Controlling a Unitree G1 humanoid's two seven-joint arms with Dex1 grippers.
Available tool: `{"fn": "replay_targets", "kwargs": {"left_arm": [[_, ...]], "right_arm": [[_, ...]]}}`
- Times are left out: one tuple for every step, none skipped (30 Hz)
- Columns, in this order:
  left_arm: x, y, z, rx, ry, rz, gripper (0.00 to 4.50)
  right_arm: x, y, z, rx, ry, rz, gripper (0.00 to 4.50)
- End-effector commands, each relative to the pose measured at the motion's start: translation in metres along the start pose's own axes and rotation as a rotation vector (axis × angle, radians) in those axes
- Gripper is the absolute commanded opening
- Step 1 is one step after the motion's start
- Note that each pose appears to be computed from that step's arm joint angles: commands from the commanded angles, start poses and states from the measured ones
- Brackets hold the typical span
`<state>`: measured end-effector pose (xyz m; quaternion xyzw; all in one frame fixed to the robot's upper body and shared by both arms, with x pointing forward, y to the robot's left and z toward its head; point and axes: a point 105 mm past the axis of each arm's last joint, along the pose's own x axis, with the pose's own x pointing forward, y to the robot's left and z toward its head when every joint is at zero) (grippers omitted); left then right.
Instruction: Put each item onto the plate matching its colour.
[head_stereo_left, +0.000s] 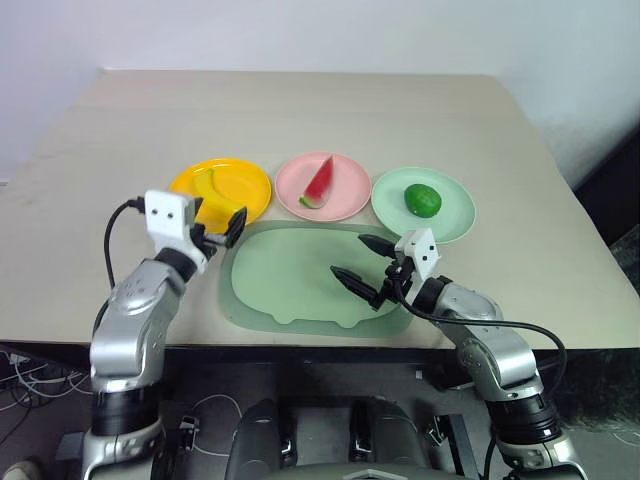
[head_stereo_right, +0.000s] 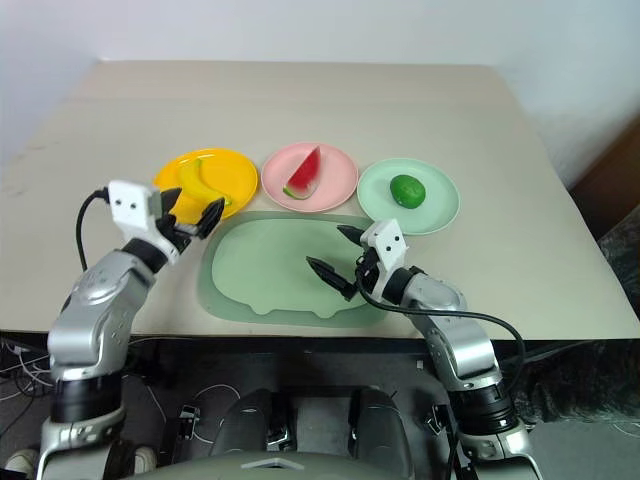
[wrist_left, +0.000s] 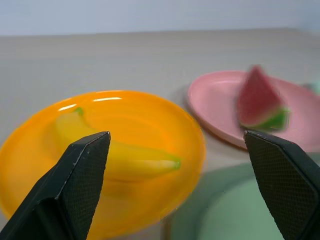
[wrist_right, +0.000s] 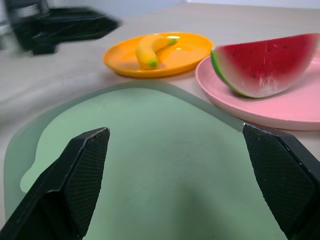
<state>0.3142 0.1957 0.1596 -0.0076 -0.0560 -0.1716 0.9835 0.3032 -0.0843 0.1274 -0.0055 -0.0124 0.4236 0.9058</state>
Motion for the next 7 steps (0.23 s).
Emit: {"fn": "replay_targets", "kwargs": {"left_arm": [[-0.034, -0.004, 0.014, -0.001, -0.117, -0.112, 4.48], [-0.045, -0.003, 0.009, -0.003, -0.104, -0.136, 4.48], [-0.051, -0.002, 0.006, -0.002, -0.094, -0.150, 4.48], [-0.058, 0.000, 0.002, 0.008, -0.085, -0.160, 4.48], [-0.063, 0.003, -0.003, 0.016, -0.067, -0.169, 4.48], [-0.066, 0.006, -0.006, 0.029, -0.058, -0.170, 4.48], [-0.068, 0.009, -0.009, 0.030, -0.052, -0.169, 4.48]], "right_arm": [[-0.008, 0.007, 0.013, -0.014, -0.057, 0.032, 4.50], [-0.009, 0.008, 0.013, -0.008, -0.056, 0.039, 4.50], [-0.010, 0.009, 0.013, -0.004, -0.055, 0.042, 4.50], [-0.010, 0.008, 0.016, 0.002, -0.061, 0.033, 4.50], [-0.009, 0.007, 0.018, 0.002, -0.066, 0.024, 4.50], [-0.008, 0.006, 0.019, -0.006, -0.067, 0.021, 4.50], [-0.008, 0.007, 0.020, -0.015, -0.064, 0.026, 4.50]]}}
